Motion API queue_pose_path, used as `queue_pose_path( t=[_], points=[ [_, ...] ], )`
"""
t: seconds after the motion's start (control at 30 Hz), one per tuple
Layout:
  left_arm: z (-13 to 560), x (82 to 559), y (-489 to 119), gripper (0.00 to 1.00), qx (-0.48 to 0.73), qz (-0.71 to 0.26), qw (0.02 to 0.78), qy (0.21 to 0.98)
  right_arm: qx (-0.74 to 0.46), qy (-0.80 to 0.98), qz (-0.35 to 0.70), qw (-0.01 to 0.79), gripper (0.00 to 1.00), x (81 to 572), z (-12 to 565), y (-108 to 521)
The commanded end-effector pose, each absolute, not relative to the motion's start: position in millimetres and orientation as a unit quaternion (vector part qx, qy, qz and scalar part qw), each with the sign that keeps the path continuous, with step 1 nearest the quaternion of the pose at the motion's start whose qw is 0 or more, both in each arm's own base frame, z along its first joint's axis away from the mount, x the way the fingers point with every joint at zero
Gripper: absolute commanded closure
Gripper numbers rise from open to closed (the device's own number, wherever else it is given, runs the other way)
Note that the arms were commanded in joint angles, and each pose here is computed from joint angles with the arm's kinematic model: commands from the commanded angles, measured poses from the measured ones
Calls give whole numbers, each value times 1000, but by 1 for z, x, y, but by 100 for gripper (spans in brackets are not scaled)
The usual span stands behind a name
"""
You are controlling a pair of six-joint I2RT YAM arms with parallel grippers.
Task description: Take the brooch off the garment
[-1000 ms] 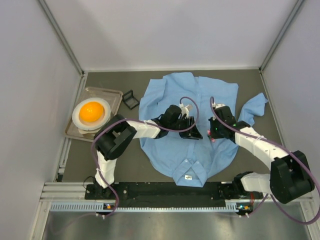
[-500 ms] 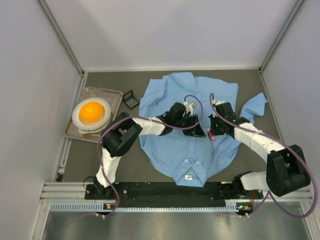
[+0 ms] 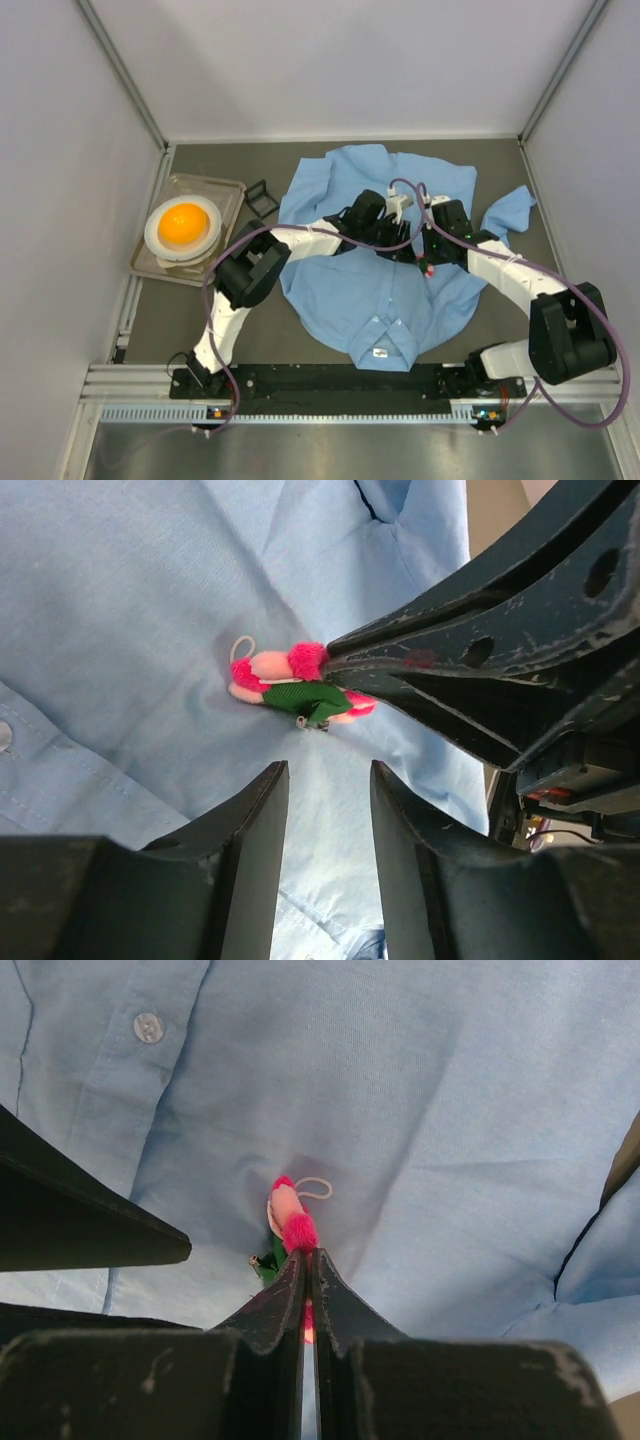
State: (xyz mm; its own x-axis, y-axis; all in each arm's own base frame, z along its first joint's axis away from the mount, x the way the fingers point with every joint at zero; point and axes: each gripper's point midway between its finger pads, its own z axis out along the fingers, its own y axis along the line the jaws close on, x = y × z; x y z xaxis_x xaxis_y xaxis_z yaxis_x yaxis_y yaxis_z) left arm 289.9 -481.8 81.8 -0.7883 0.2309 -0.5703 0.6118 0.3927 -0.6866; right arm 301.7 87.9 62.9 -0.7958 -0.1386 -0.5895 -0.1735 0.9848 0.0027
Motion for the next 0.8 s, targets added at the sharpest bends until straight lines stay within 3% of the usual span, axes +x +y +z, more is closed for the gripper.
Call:
queue_pose_path(
  t=[0.0, 0.37, 0.77],
  points=[
    [81, 301, -479, 57, 291, -490, 200, 797, -75, 953, 9, 292, 100, 294, 53, 77],
    [79, 313, -488, 52, 307, -544, 161, 764, -77, 953, 41, 292, 100, 289, 56, 87],
    [73, 330, -499, 53, 319, -548, 181, 752, -76, 949, 49, 304, 100, 287, 62, 87]
  ],
)
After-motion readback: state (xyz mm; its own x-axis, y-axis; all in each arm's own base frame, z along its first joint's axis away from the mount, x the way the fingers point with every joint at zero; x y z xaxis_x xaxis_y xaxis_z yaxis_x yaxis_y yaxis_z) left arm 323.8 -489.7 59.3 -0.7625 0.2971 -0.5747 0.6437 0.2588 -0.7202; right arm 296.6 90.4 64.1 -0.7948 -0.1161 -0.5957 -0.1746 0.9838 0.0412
